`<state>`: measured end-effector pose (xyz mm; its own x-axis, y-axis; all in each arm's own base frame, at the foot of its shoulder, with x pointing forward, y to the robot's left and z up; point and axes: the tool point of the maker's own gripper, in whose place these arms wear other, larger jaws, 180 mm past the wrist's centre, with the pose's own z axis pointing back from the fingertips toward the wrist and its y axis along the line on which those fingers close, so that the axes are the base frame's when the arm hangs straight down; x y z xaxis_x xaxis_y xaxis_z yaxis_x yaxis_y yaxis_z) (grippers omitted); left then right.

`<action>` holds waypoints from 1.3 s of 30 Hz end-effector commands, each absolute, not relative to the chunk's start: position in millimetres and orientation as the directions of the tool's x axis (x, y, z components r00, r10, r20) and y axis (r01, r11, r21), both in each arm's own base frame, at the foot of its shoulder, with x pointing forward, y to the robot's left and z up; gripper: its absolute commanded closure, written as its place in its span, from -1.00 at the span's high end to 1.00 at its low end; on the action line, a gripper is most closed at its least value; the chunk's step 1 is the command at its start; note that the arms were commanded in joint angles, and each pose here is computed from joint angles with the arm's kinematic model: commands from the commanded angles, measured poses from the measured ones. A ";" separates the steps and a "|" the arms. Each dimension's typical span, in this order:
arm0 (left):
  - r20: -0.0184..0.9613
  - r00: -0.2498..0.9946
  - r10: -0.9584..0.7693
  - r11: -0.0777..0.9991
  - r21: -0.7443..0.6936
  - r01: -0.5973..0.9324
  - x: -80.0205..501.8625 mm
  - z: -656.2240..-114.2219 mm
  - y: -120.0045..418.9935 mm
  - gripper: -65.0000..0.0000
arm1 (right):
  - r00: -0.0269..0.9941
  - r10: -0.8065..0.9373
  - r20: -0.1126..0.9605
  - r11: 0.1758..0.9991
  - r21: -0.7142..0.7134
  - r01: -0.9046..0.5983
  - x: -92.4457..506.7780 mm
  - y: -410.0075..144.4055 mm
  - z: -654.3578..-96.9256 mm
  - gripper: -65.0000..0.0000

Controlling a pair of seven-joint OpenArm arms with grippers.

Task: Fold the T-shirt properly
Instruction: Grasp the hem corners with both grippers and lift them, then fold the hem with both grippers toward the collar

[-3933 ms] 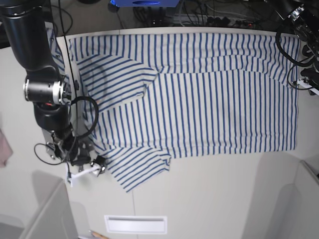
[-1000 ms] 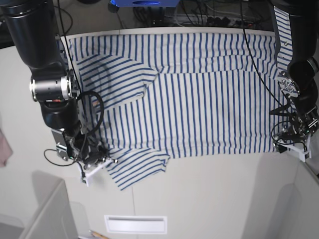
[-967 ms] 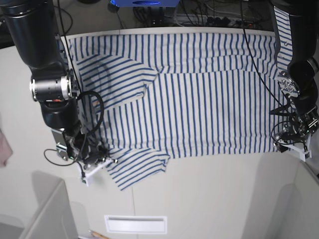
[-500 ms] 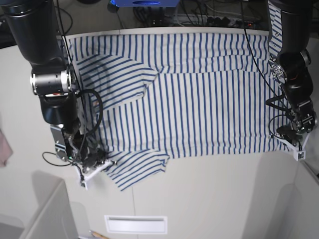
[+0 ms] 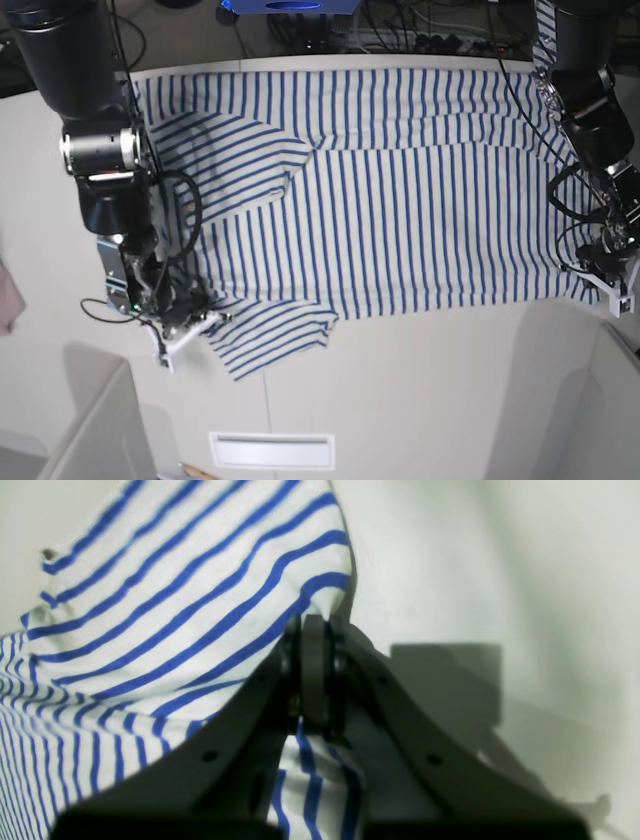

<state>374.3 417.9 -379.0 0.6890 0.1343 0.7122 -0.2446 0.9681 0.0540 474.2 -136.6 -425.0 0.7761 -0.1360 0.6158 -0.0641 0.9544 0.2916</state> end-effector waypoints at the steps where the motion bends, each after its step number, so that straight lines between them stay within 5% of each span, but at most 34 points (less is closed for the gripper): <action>1: 0.772 0.626 0.111 0.965 0.066 -0.253 388.1 -347.3 429.6 -1.00 | 0.713 -0.135 0.688 0.955 0.282 -0.090 495.5 -143.8 -392.3 -1.00; 9: 0.799 0.573 0.181 0.971 -0.051 -0.235 377.4 -332.3 416.8 -1.00 | 0.669 -0.189 0.718 0.944 0.320 -0.077 483.2 -160.9 -359.4 -1.00; 22: 0.791 0.606 0.084 0.970 0.076 -0.233 331.2 -305.8 425.9 -1.00 | 0.711 -0.184 0.679 0.945 0.320 -0.061 436.5 -178.3 -346.3 -1.00; 39: 0.698 0.716 -0.013 0.972 0.176 -0.154 272.8 -337.2 413.2 -1.00 | 0.788 -0.166 0.593 0.953 0.302 -0.026 371.2 -187.4 -371.8 -1.00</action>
